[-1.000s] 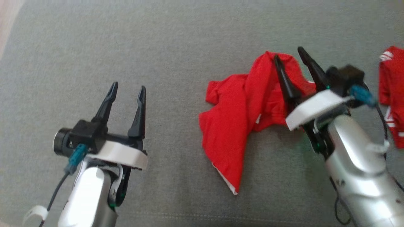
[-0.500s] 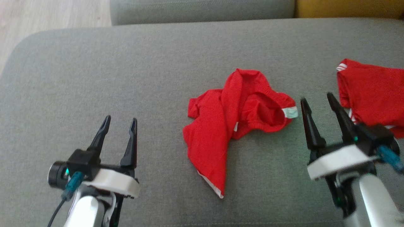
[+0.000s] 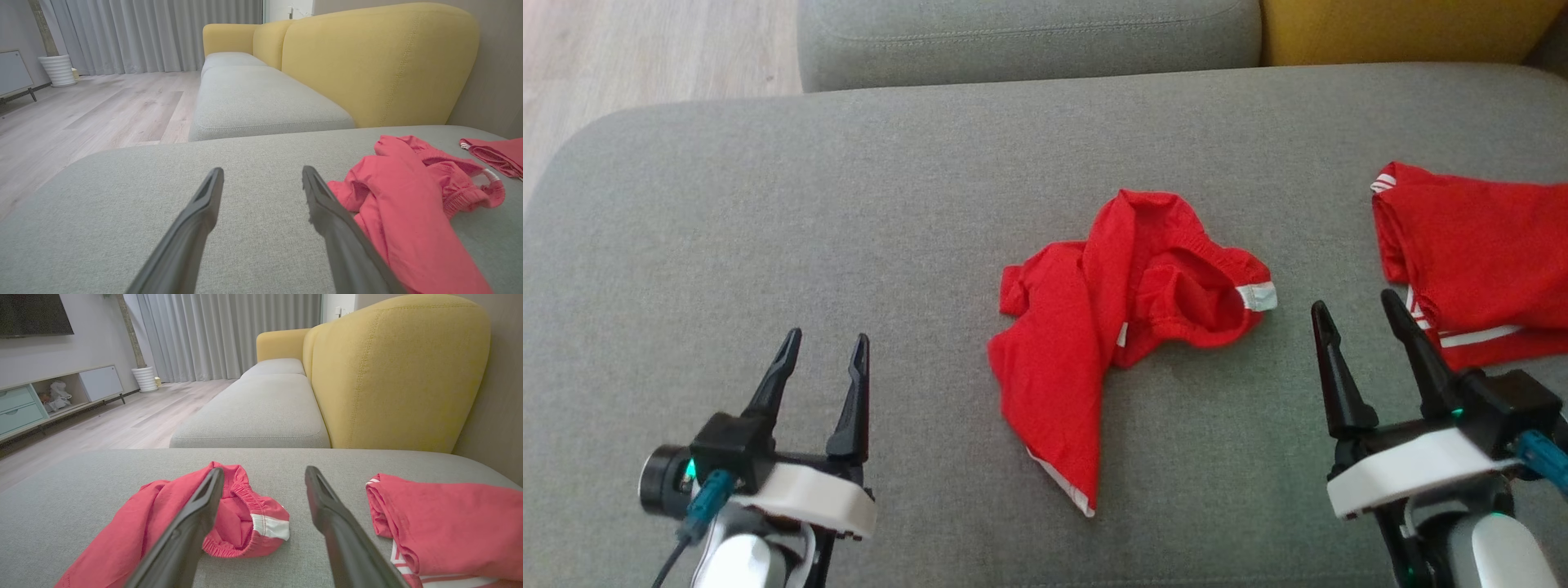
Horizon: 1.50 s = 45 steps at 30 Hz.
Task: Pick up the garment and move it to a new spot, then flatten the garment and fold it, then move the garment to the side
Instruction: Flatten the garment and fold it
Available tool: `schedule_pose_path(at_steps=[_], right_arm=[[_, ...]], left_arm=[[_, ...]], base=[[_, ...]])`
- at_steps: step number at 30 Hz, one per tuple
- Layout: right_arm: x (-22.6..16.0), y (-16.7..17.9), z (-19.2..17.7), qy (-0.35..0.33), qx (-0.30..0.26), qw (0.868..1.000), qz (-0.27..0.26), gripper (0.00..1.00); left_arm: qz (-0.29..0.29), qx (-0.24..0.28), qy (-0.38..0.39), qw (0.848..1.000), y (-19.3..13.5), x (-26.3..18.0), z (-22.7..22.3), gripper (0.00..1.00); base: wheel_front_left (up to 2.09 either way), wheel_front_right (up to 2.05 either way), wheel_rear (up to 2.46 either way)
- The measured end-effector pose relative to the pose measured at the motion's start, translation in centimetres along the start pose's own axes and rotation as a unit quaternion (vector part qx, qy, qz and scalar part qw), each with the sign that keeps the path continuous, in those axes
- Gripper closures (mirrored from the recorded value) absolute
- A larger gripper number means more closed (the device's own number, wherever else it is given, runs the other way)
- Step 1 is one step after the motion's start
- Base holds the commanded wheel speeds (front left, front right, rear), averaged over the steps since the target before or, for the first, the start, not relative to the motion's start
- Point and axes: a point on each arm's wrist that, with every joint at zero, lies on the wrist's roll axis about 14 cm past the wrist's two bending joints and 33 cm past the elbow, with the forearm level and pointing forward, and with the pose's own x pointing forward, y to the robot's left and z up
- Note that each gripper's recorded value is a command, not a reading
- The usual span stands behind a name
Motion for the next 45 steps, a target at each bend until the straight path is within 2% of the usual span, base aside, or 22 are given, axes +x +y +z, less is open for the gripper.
schedule_pose_path(at_steps=[11,16,20,23,28,31,32,33,34,39,45], right_arm=[[0.3,0.2,-0.4,0.007,0.003,1.000,0.002,0.00],[0.5,0.2,-0.8,0.014,0.005,1.000,0.003,0.00],[0.9,0.2,-1.7,0.029,0.008,1.000,0.004,0.00],[1.3,0.3,-2.1,0.035,0.012,0.999,0.005,0.00],[1.7,-0.1,-2.5,0.039,0.018,0.999,-0.001,0.00],[1.6,-0.6,-3.1,0.047,0.021,0.999,-0.010,0.00],[1.5,-0.8,-3.3,0.048,0.024,0.998,-0.012,0.00],[1.5,-0.9,-3.5,0.051,0.026,0.998,-0.014,0.00],[1.5,-1.0,-3.6,0.053,0.027,0.998,-0.016,0.00],[1.6,-0.9,-4.1,0.058,0.041,0.997,-0.016,0.00],[1.8,-0.8,-3.9,0.052,0.048,0.997,-0.016,0.00]], left_arm=[[-0.006,-0.001,0.014,1.000,-0.4,0.0,-0.5,0.00],[-0.062,-0.029,0.062,0.996,-4.0,-0.2,-2.1,0.00],[-0.155,-0.074,0.132,0.976,-10.2,-1.3,-4.5,0.00],[-0.202,-0.092,0.184,0.957,-13.4,-2.6,-6.5,0.00],[-0.219,-0.102,0.256,0.936,-14.7,-3.8,-9.9,0.00],[-0.225,-0.116,0.270,0.929,-15.2,-3.8,-10.6,0.00],[-0.228,-0.118,0.270,0.928,-15.4,-3.6,-10.6,0.02],[-0.229,-0.121,0.260,0.930,-15.5,-3.2,-10.3,0.55],[-0.232,-0.120,0.246,0.933,-15.7,-2.7,-9.8,1.00],[-0.246,-0.116,0.170,0.947,-15.9,-0.3,-6.6,1.00],[-0.265,-0.123,0.075,0.954,-16.3,0.5,-0.9,1.00]], base=[[0.00,0.00,0.00],[0.00,0.00,0.00],[0.00,0.00,0.00],[0.00,0.00,0.00],[0.00,0.00,0.00],[0.00,0.00,0.00],[0.00,0.00,0.00],[0.00,0.00,0.00],[0.00,0.00,0.00],[0.00,0.00,0.00],[0.00,0.00,0.00]])
